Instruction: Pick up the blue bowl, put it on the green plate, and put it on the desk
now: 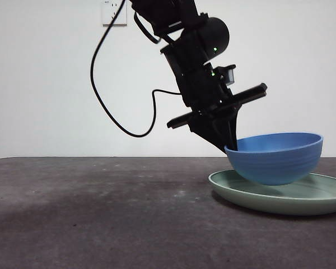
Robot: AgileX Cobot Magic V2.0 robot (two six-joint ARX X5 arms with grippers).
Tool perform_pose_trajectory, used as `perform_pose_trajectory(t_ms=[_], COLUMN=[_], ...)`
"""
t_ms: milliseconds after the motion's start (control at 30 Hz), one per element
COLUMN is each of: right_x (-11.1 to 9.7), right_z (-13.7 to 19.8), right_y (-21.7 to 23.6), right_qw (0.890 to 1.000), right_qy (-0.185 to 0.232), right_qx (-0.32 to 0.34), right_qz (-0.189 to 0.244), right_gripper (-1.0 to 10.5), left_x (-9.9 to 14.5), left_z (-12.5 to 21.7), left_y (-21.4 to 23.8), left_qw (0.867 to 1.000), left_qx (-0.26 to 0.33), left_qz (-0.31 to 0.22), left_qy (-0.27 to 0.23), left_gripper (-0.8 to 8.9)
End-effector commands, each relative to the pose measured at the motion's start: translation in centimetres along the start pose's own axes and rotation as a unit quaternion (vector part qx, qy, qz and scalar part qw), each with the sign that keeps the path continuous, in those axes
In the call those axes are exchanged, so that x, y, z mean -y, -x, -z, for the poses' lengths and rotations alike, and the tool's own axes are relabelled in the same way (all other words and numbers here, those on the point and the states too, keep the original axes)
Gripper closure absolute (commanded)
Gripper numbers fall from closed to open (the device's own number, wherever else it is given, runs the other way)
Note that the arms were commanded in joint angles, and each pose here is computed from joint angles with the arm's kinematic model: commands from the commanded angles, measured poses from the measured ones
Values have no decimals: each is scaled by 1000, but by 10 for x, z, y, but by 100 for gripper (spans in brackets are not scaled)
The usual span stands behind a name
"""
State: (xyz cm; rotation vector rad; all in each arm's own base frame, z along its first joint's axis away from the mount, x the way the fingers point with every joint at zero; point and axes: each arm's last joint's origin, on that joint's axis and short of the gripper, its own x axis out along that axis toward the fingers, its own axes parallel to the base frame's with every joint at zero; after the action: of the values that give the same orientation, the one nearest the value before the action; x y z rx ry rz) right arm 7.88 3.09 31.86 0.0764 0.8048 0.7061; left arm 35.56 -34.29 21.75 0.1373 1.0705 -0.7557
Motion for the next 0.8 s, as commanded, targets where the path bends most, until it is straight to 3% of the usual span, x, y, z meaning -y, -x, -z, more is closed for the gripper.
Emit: perform_pose_trajectory(t_ms=[33, 567, 800], right_x=[-2, -1, -1], right_z=[-3, -4, -4], right_y=[3, 4, 4], right_qw=[1000, 1000, 1000], right_qy=[2, 4, 4], right_qx=[9, 11, 11], right_qz=[0, 13, 13], right_gripper=[522, 522, 522], left_x=[5, 7, 8], left_z=[-4, 6, 6], left_y=[-10, -23, -23], left_qw=[1000, 999, 999], left_qx=[3, -34, -36], left_qz=[3, 0, -1], left_qy=[-1, -13, -13], left_gripper=[798, 780, 555])
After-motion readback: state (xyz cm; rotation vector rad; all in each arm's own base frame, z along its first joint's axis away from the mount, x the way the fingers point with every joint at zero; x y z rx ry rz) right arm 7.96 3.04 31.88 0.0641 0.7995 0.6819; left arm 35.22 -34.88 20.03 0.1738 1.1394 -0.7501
